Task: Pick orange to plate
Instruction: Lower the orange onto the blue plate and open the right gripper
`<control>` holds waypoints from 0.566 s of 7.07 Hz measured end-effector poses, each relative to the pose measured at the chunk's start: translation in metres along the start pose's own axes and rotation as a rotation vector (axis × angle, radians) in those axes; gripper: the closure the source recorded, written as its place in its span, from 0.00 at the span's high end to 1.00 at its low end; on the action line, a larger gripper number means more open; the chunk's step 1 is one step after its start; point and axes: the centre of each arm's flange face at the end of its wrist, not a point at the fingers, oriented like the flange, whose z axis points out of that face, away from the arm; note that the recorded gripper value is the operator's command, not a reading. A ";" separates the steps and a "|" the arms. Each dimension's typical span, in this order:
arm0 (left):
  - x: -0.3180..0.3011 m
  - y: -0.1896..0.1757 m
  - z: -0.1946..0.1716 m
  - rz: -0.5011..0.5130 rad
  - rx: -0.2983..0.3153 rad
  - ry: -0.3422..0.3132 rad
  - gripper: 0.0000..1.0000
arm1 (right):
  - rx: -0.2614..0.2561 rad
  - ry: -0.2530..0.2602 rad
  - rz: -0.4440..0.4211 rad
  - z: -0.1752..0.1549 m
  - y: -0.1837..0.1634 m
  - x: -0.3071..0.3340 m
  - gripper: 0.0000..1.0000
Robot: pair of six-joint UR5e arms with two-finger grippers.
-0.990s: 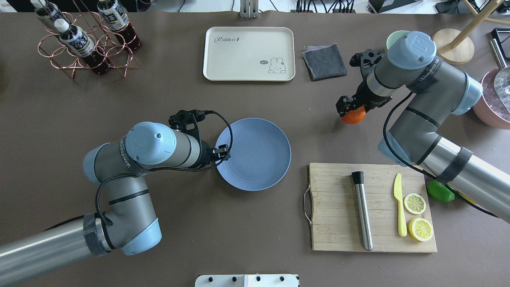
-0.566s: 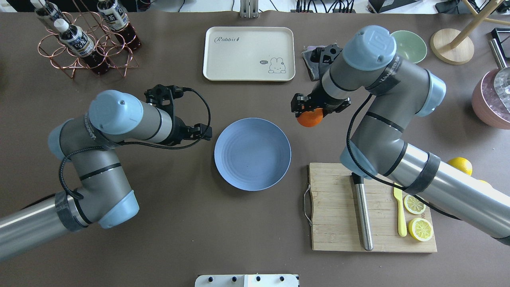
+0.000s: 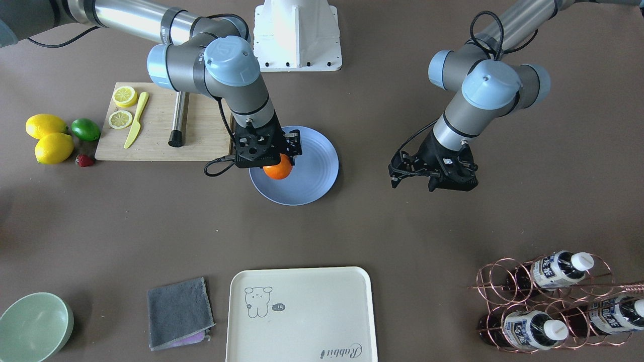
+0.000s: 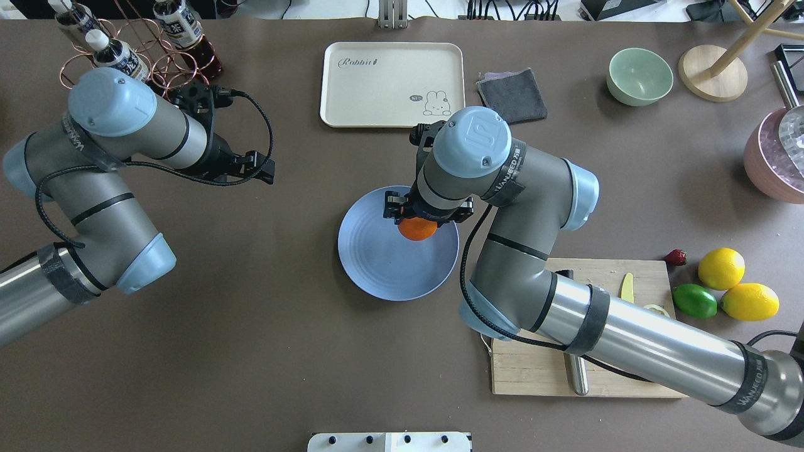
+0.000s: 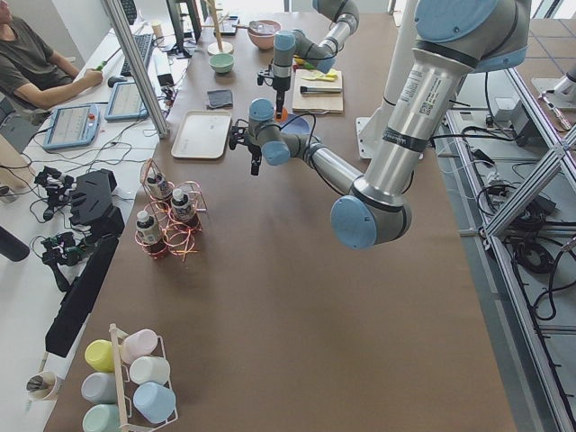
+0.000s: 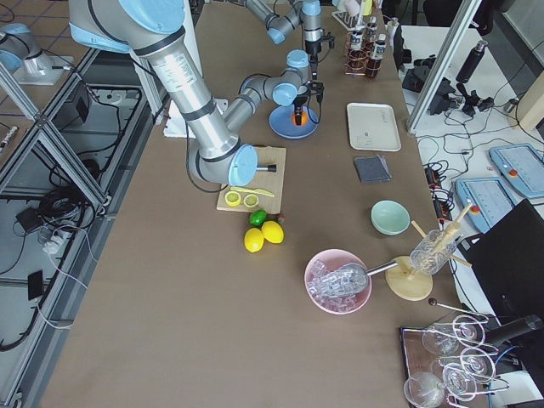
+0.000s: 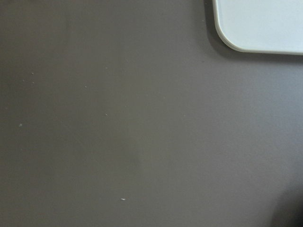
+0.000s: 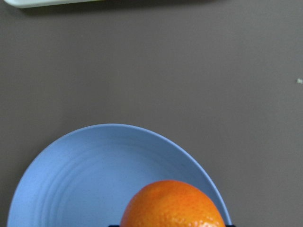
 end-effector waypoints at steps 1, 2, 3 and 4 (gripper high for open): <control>-0.001 -0.002 0.000 0.002 0.000 -0.002 0.97 | -0.005 0.013 0.007 0.012 0.002 -0.009 0.00; -0.001 -0.002 0.001 0.003 0.000 -0.002 0.97 | -0.007 0.024 0.007 0.020 0.003 -0.011 0.08; -0.001 -0.003 0.000 0.003 0.001 0.000 0.97 | -0.006 0.032 0.003 0.026 0.007 -0.013 0.09; 0.000 -0.003 0.001 0.003 0.001 0.001 0.97 | -0.005 0.038 -0.003 0.031 0.013 -0.015 0.24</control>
